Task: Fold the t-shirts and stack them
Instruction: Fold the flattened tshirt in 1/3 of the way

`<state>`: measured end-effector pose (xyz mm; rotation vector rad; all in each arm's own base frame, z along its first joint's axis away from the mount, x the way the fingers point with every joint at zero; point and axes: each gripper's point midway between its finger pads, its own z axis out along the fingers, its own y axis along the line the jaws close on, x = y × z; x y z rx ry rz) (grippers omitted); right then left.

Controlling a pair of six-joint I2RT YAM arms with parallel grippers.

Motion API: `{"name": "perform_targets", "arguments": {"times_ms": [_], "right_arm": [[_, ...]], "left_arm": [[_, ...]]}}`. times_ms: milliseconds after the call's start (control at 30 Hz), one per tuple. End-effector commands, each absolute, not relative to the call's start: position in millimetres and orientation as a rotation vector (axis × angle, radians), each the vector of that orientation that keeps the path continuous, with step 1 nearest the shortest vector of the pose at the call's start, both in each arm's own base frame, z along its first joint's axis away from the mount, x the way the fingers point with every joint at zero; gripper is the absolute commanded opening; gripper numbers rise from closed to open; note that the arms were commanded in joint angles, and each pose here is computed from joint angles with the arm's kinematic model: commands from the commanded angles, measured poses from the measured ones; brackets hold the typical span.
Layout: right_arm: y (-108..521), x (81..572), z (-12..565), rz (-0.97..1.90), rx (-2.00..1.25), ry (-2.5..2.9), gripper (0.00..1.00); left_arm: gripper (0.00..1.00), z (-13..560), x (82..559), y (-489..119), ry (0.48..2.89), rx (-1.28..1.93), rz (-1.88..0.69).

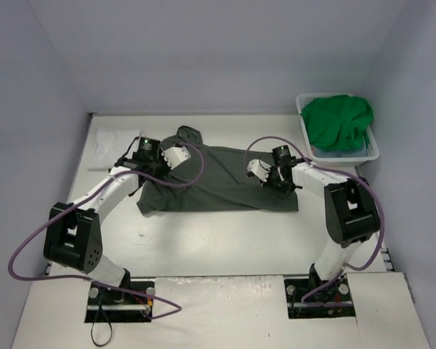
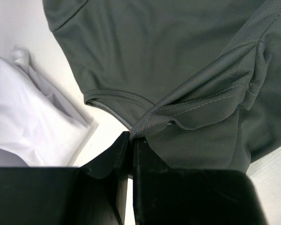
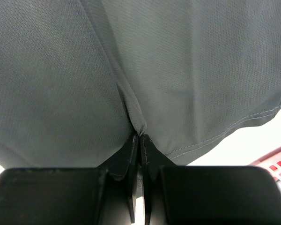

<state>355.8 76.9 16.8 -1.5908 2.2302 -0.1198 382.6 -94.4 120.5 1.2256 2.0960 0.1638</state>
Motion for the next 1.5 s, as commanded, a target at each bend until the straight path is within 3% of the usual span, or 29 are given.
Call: {"name": "perform_targets", "arguments": {"times_ms": [0,233,1067,1233,1467], "right_arm": [[73.3,385.3,36.0,-0.193,-1.535,2.178,0.0],[65.4,399.2,30.0,-0.208,-1.497,2.198,0.0],[53.7,408.8,-4.2,-0.199,-1.472,2.252,0.0],[46.3,409.5,-5.5,-0.216,-1.446,2.27,0.22],[33.7,416.2,-8.2,-0.296,-1.377,2.292,0.25]], "left_arm": [[0.0,155.0,412.3,-102.3,1.979,1.186,0.186],[0.07,141.1,426.2,-106.4,2.003,1.207,0.176],[0.12,64.6,507.5,-112.1,2.103,1.317,0.184],[0.35,42.7,505.1,-110.4,2.153,1.313,0.174],[0.36,20.2,489.7,-103.8,2.198,1.316,0.176]]}}
